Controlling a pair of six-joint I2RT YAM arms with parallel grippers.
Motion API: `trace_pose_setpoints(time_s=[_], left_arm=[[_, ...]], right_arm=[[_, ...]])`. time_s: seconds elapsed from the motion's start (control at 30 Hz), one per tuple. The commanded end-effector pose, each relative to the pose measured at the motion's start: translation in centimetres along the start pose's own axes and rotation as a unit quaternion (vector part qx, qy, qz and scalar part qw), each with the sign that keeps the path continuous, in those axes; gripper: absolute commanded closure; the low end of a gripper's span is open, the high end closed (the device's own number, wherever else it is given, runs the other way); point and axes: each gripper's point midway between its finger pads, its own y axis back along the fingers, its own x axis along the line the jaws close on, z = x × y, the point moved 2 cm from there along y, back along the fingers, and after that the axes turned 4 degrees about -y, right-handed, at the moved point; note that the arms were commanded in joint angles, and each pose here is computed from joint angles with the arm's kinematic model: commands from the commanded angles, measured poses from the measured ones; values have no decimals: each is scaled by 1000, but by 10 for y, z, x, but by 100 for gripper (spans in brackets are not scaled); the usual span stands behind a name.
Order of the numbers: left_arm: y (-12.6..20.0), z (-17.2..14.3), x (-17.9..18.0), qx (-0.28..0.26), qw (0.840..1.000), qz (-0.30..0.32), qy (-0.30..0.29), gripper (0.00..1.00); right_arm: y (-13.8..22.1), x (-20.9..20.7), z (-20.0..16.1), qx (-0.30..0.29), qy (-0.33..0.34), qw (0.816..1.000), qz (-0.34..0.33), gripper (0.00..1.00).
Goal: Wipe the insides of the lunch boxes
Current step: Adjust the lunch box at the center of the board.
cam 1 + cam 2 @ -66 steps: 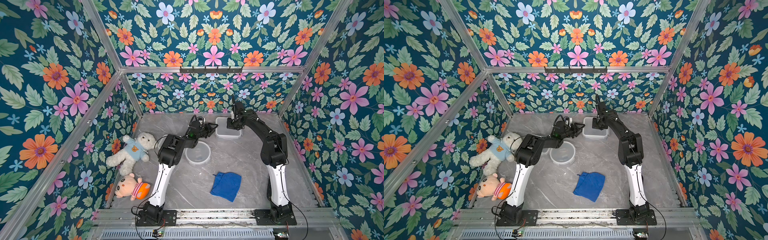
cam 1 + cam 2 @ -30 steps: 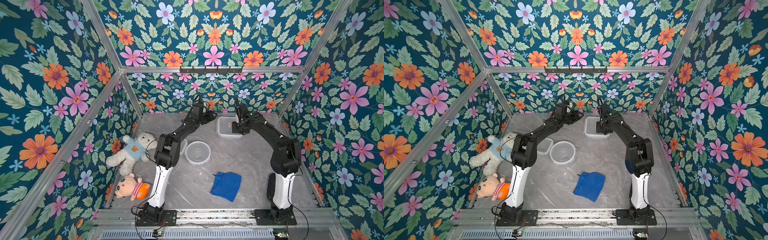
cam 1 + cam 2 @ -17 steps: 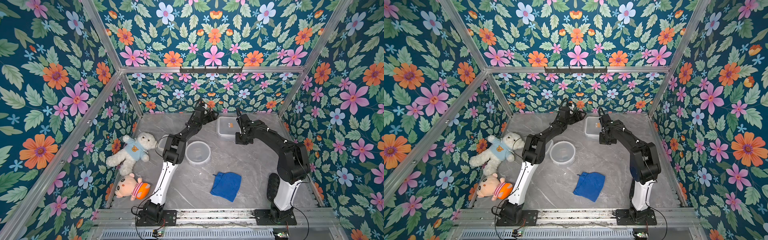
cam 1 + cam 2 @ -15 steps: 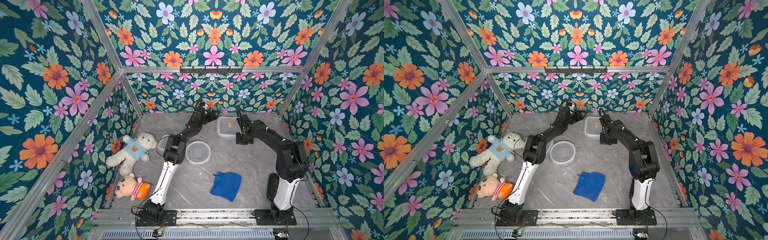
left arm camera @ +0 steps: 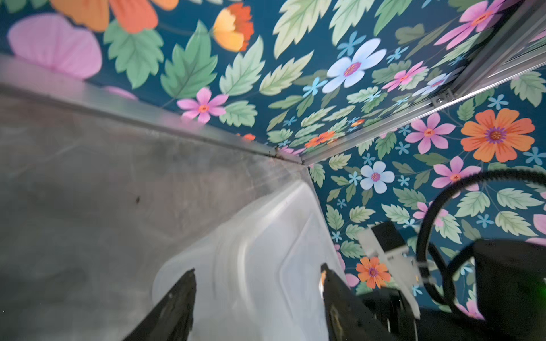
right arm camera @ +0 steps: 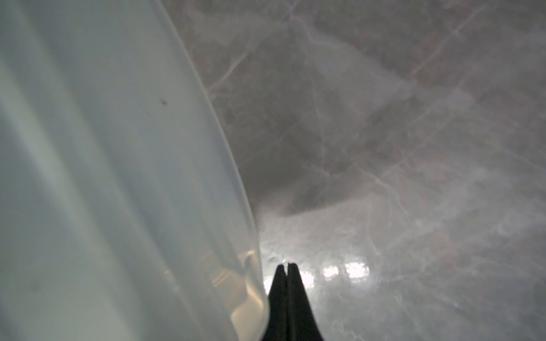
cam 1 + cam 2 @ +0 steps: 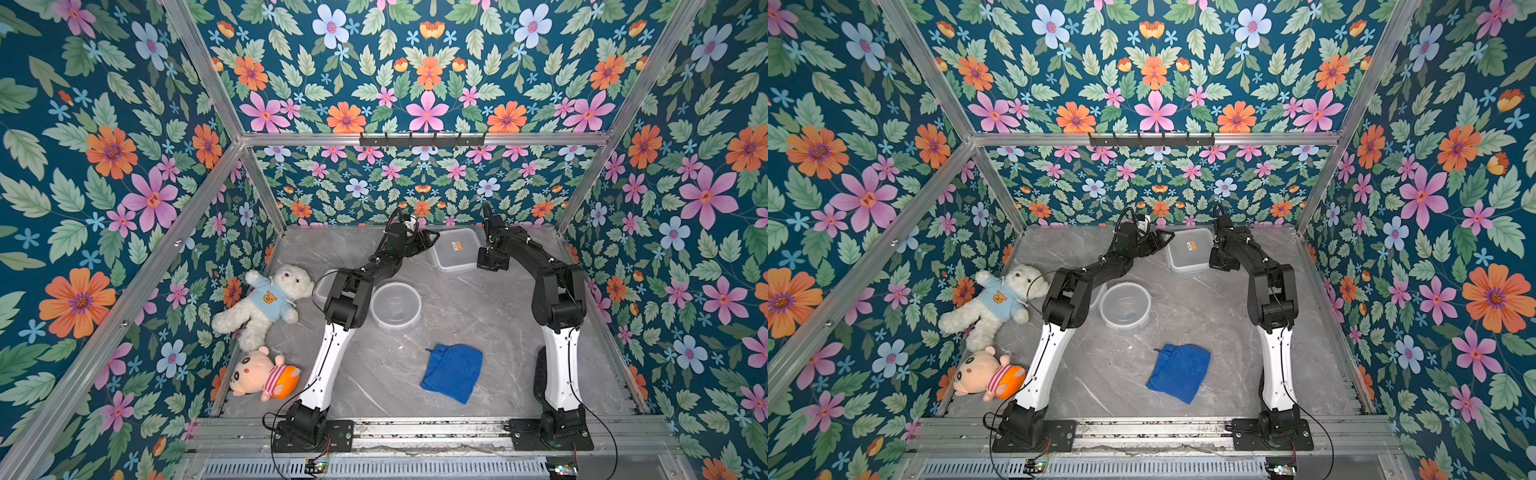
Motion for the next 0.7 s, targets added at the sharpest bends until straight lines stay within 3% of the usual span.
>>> trace_pose_setpoints(time_s=[0.0, 0.3, 0.67], left_arm=[[11, -7, -29, 19, 999, -43, -8, 39], [52, -49, -67, 64, 997, -36, 0, 44], [79, -81, -66, 90, 995, -6, 30, 44]], right_arm=[[-5, 7, 7, 8, 11, 1000, 12, 100], [-4, 22, 38, -15, 16, 999, 30, 100], [28, 27, 58, -75, 24, 995, 61, 100]])
